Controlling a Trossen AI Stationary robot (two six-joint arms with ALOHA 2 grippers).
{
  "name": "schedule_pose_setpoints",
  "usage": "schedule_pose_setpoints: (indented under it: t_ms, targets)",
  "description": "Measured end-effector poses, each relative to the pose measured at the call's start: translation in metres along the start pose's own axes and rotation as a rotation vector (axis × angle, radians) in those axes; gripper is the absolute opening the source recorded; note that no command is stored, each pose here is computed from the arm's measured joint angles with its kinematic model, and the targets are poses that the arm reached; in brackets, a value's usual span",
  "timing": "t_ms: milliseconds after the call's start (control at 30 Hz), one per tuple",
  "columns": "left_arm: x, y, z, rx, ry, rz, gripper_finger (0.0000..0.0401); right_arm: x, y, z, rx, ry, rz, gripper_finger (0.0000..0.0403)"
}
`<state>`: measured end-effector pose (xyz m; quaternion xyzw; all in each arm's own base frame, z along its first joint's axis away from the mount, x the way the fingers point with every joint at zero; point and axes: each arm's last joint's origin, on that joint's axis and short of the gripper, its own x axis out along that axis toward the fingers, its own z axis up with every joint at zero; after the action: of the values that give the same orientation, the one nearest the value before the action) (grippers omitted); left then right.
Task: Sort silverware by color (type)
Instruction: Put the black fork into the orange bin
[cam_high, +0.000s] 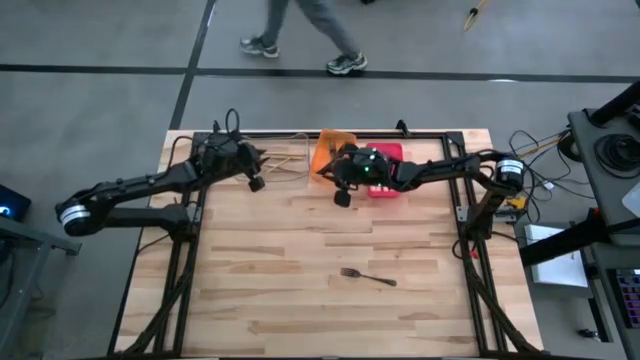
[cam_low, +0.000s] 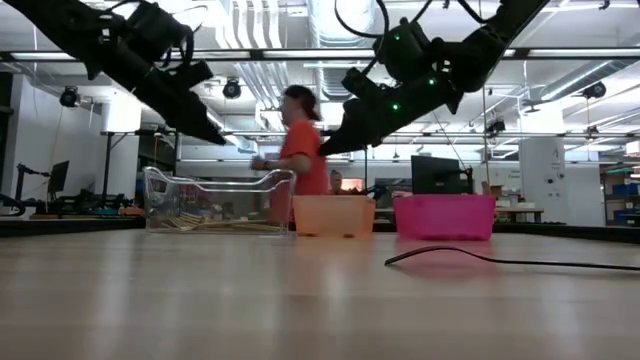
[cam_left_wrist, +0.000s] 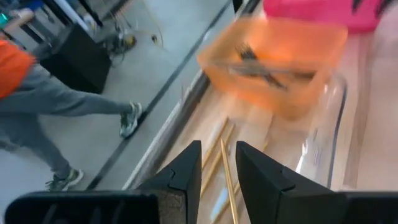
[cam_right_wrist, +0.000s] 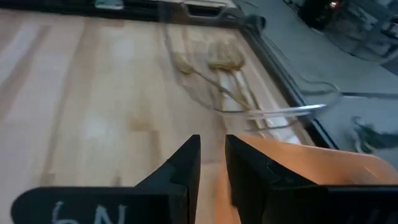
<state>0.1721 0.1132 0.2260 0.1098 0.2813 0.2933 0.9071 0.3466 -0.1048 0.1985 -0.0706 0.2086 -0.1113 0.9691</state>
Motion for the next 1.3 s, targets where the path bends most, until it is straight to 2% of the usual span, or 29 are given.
schedule_pose_setpoints:
  t_ms: [200,333,567,733,967,1133,1300]
  targets:
    - [0.009,-0.001,-0.004,0.011,0.061,0.031,0.0082,0.0,-0.008,0.011,0.018,-0.023,-0.017,0.0066]
    - [0.002,0.003,0.005,0.012,0.012,0.052,0.0082,-0.003,-0.009,0.024,0.064,-0.015,-0.01,0.0066]
    - [-0.012,0.008,0.013,-0.019,-0.079,0.075,0.0082,-0.005,-0.005,0.045,0.191,0.102,0.025,0.0066]
    - [-0.012,0.008,0.014,-0.057,-0.082,0.073,0.0082,-0.009,0.01,0.058,0.223,0.209,0.071,0.0066]
    - [-0.009,0.007,0.012,-0.055,-0.067,0.068,0.0082,-0.019,0.037,0.071,0.262,0.329,0.134,0.0066]
    - [-0.006,0.006,0.011,-0.055,-0.052,0.063,0.0082,-0.026,0.053,0.072,0.358,0.439,0.163,0.0066]
    - [-0.005,0.005,0.01,-0.096,-0.049,0.06,0.0082,-0.033,0.069,0.069,0.493,0.552,0.261,0.0066]
